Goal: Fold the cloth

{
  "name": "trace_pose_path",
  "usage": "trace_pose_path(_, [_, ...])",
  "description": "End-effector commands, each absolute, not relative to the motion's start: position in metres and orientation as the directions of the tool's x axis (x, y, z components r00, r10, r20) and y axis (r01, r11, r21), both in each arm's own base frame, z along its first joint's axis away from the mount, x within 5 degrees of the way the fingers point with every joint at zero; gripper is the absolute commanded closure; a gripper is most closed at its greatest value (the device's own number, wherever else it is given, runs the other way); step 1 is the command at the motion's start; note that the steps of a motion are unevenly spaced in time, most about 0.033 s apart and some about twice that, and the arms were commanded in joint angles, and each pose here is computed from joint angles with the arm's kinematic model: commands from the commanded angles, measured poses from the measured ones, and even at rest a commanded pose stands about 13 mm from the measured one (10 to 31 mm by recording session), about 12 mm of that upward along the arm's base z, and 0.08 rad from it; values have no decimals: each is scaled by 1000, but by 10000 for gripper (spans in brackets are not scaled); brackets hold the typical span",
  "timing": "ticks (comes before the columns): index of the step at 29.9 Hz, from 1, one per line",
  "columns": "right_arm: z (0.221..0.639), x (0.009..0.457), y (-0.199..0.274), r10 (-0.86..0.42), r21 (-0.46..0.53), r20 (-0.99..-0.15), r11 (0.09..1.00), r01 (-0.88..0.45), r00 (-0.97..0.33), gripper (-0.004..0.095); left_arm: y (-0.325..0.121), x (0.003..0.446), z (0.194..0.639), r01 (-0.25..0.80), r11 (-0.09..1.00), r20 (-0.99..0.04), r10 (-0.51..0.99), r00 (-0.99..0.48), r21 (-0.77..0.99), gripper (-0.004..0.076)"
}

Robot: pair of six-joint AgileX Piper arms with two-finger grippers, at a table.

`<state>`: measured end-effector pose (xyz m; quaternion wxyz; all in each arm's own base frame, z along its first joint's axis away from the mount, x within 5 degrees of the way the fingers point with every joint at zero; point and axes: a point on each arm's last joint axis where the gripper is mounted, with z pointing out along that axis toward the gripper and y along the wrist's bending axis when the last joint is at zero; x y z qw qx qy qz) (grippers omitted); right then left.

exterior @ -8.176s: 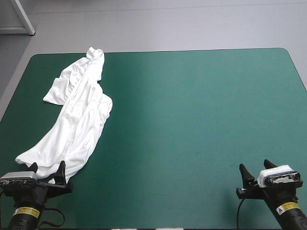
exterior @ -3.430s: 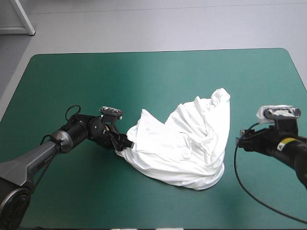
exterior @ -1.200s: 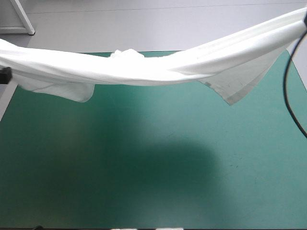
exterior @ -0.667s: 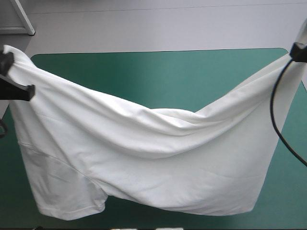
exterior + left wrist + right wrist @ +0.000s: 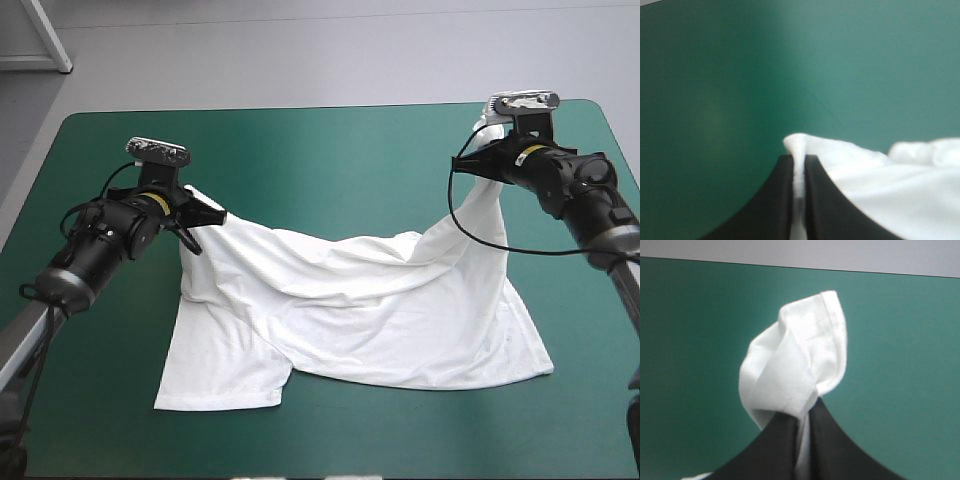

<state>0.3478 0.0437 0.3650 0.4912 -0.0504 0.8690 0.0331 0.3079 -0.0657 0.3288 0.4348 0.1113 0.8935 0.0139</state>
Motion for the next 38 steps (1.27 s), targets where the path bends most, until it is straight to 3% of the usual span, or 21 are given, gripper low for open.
trace_pose_path(1, [367,373,44,-24,17,-935,994,-111,-354,920,-56,343,338,132,991,-895,84,-438,29,732])
trace_pose_path(5, [338,407,47,-22,17,-942,994,-111,-334,827,-51,376,327,120,993,-941,25,-338,-17,642])
trace_pose_path(8, [324,432,50,-21,16,-943,994,-111,-331,618,-53,398,322,130,991,-963,18,-270,-18,498])
trace_pose_path(12, [316,459,53,-5,34,-936,994,-104,-352,209,-56,424,311,136,991,-963,31,-266,-5,307])
trace_pose_path(15, [324,464,54,-2,38,-931,994,-102,-365,68,-56,432,309,126,992,-946,51,-319,11,224])
trace_pose_path(19, [351,449,52,-4,38,-926,994,-103,-378,76,-49,424,326,98,989,-882,144,-449,112,219])
trace_pose_path(23, [387,416,48,1,46,-906,995,-94,-423,76,-39,392,359,33,992,-763,117,-636,124,219])
trace_pose_path(28, [420,380,42,-22,13,-898,997,-77,-440,76,-33,349,379,78,985,-622,157,-767,152,219])
trace_pose_path(32, [427,349,38,-27,14,-815,998,-66,-579,76,-35,319,388,147,983,-519,181,-835,106,219])
trace_pose_path(35, [431,336,39,-5,52,-786,996,-75,-618,76,-38,304,394,176,982,-513,187,-838,70,220])
trace_pose_path(38, [428,331,46,48,151,-738,984,-95,-673,76,-37,292,394,177,982,-516,185,-836,64,220])
